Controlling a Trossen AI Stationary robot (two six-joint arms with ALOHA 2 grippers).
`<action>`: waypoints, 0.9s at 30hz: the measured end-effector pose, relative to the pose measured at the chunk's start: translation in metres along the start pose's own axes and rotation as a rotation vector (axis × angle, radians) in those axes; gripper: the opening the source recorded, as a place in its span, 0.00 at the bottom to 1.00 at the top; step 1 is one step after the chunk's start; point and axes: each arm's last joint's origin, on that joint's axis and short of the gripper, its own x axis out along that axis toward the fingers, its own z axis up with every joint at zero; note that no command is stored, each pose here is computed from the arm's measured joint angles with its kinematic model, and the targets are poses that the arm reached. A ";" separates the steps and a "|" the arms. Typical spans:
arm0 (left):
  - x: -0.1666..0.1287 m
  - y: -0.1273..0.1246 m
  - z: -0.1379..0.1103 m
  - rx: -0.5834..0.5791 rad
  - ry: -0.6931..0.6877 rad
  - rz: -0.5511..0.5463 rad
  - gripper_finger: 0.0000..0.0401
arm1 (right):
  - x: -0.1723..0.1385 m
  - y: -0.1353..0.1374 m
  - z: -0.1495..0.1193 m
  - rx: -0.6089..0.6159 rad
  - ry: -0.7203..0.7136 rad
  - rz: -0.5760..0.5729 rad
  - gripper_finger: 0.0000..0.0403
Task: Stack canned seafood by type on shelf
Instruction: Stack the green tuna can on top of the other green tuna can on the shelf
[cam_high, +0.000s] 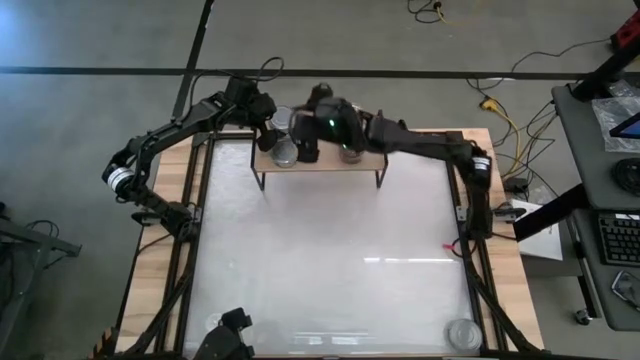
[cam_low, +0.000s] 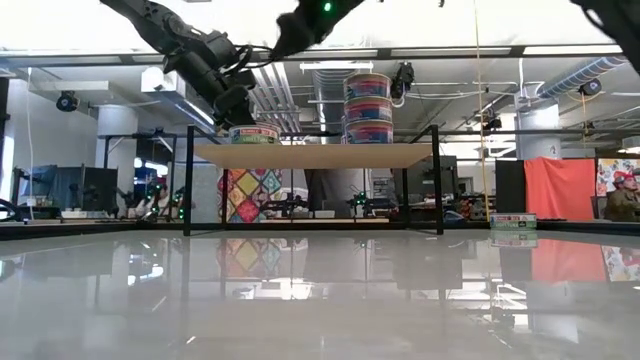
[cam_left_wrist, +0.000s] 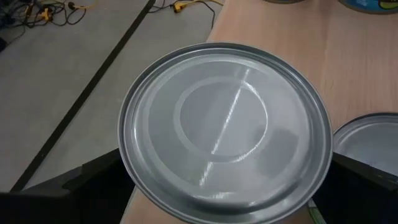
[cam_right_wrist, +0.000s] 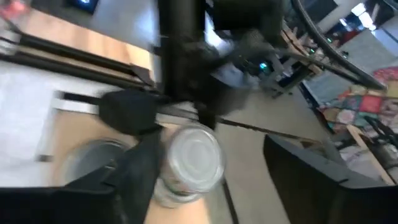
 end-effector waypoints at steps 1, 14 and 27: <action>0.000 0.000 0.000 -0.001 0.000 0.000 1.00 | 0.007 -0.005 -0.004 -0.012 0.011 -0.009 0.63; 0.001 -0.001 0.000 -0.015 -0.019 -0.048 1.00 | 0.074 -0.044 -0.051 0.091 0.051 0.035 0.26; 0.001 0.000 0.002 -0.013 -0.025 -0.045 1.00 | 0.105 -0.032 -0.064 0.118 0.093 0.127 0.08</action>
